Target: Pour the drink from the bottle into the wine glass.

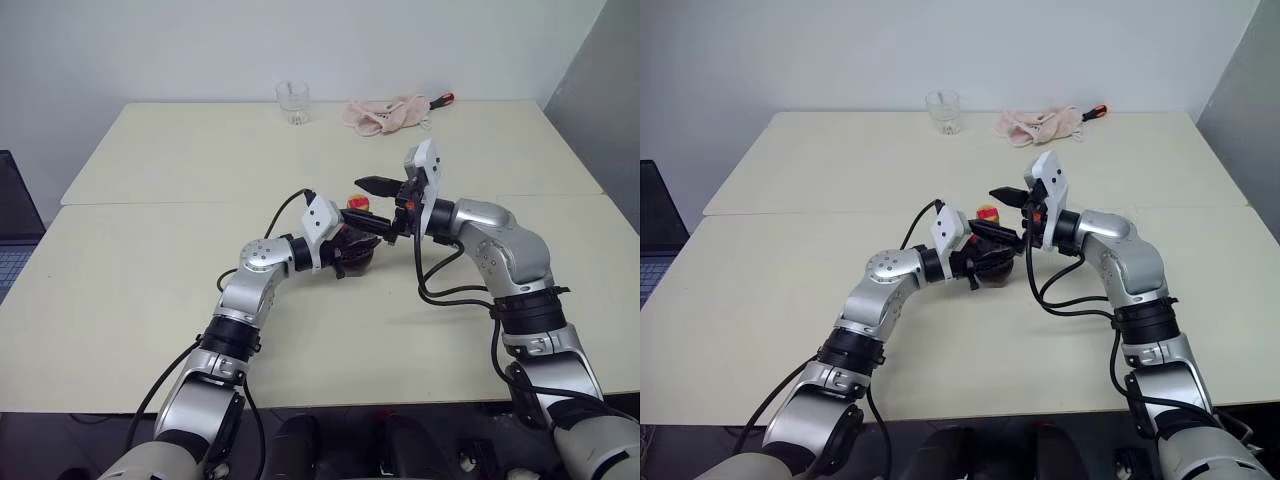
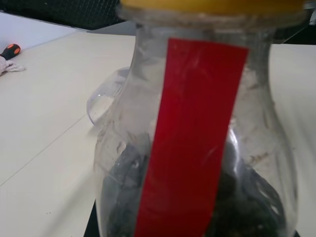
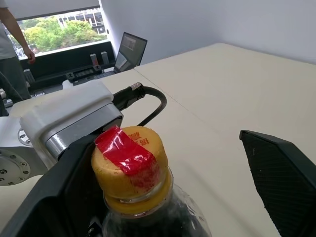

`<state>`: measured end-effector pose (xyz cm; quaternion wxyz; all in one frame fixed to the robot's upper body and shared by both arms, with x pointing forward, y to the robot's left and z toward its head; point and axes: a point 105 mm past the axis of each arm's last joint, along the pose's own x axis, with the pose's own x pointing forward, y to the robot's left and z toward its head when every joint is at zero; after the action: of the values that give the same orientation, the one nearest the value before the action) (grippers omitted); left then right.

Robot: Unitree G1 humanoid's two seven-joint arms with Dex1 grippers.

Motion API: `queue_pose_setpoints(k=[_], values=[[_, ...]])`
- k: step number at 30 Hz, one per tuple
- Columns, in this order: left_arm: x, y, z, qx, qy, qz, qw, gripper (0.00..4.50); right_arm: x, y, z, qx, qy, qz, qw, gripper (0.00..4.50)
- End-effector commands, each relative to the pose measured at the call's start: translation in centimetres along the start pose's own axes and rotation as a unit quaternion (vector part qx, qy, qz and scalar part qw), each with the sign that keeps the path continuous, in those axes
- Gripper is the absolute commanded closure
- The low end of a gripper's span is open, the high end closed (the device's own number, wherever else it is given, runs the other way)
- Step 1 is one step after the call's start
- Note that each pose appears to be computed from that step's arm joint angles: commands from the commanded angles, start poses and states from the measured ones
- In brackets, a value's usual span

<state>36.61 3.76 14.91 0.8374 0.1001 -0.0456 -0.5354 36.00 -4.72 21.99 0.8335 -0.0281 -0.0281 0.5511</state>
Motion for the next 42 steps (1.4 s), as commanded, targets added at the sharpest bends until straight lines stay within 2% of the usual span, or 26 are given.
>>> queue_pose_setpoints(k=[1,7,17,23,28,31,35,36,39,42], values=[[0.1,0.0,1.7,0.022,-0.026,-0.002,0.999,3.26,-0.4,0.5,1.9,-0.024,-0.022,0.013,0.999,1.18],[0.1,0.0,1.7,0.022,-0.026,-0.004,0.999,3.26,-1.1,1.0,2.2,-0.03,-0.021,0.024,0.999,3.14],[0.2,-0.1,1.6,0.02,-0.024,-0.008,0.999,3.27,-2.5,1.5,3.3,-0.045,-0.033,0.035,0.998,3.21],[0.2,-0.2,1.5,0.018,-0.022,-0.011,1.0,3.28,-3.7,1.7,4.7,-0.022,-0.075,0.043,0.996,3.26],[0.3,-0.3,1.4,0.018,-0.021,-0.014,1.0,3.28,-5.5,0.7,6.1,-0.007,-0.117,0.011,0.993,3.27],[0.3,-0.4,1.5,0.018,-0.021,-0.014,1.0,3.28,-7.2,-0.8,6.1,-0.009,-0.117,-0.053,0.992,3.27],[0.1,-0.2,1.5,0.017,-0.022,-0.011,1.0,3.28,-11.9,-4.9,3.0,-0.017,-0.074,-0.247,0.966,3.27],[0.1,-0.2,1.5,0.017,-0.022,-0.011,1.0,3.28,-13.4,-5.6,1.9,-0.008,-0.065,-0.295,0.953,3.27],[0.1,-0.4,1.3,0.012,-0.024,-0.012,1.0,3.28,-18.8,-6.4,-2.7,0.023,-0.026,-0.45,0.892,3.27],[0.2,-0.6,1.2,0.009,-0.025,-0.016,1.0,3.28,-21.5,-5.9,-4.8,0.039,-0.023,-0.539,0.841,3.27]])
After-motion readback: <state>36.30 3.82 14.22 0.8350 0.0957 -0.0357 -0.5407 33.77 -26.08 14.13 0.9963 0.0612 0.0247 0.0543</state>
